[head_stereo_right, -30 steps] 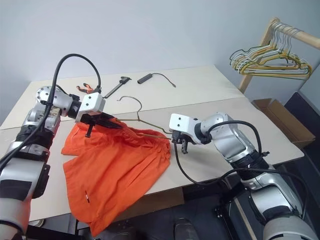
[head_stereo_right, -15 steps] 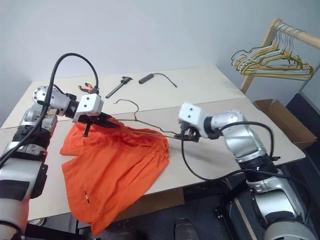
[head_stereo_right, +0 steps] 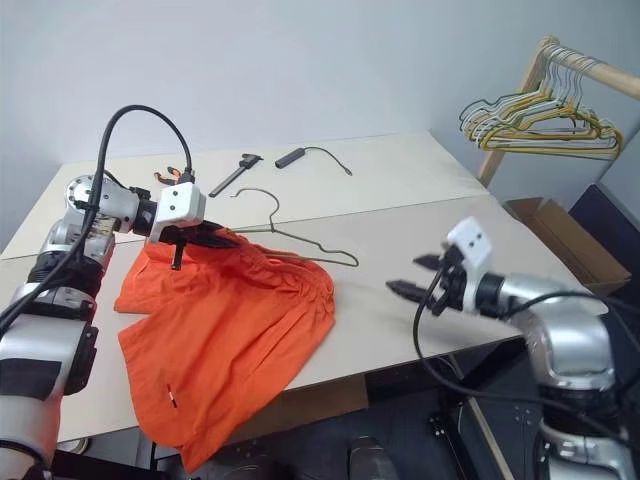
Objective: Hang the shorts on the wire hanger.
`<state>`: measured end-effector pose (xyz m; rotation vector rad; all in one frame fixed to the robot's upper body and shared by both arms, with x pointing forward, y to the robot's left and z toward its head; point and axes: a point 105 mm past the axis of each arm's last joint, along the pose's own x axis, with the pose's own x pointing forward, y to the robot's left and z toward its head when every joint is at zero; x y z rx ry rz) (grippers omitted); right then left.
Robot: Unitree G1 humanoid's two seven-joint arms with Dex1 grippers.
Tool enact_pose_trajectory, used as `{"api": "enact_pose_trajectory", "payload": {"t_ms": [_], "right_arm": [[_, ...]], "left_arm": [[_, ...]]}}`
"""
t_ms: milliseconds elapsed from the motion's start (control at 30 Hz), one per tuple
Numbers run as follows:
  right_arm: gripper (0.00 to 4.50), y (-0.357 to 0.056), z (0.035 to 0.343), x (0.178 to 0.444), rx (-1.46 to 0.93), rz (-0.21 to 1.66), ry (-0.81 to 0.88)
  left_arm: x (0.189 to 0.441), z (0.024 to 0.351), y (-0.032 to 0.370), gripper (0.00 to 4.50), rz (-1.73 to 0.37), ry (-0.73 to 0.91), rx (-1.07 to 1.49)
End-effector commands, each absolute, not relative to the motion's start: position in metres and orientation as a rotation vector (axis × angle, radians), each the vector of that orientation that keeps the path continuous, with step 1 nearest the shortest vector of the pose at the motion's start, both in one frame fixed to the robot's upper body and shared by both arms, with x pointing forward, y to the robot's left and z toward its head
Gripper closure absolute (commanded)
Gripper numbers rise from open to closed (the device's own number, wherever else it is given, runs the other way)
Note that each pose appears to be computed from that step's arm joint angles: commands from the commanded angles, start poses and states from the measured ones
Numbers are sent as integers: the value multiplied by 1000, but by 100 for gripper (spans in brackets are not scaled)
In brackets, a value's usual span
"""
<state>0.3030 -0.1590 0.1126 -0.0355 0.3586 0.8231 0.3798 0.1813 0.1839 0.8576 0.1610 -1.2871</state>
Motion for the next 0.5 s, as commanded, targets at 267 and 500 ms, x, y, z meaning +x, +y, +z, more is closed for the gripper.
{"api": "enact_pose_trajectory", "payload": {"t_ms": [267,500], "right_arm": [[1,-82,90,319,28,845,317],[1,-75,76,330,65,827,317]], "left_arm": [[381,219,183,449,-1232,41,885],[379,224,185,449,-1217,20,880]]}}
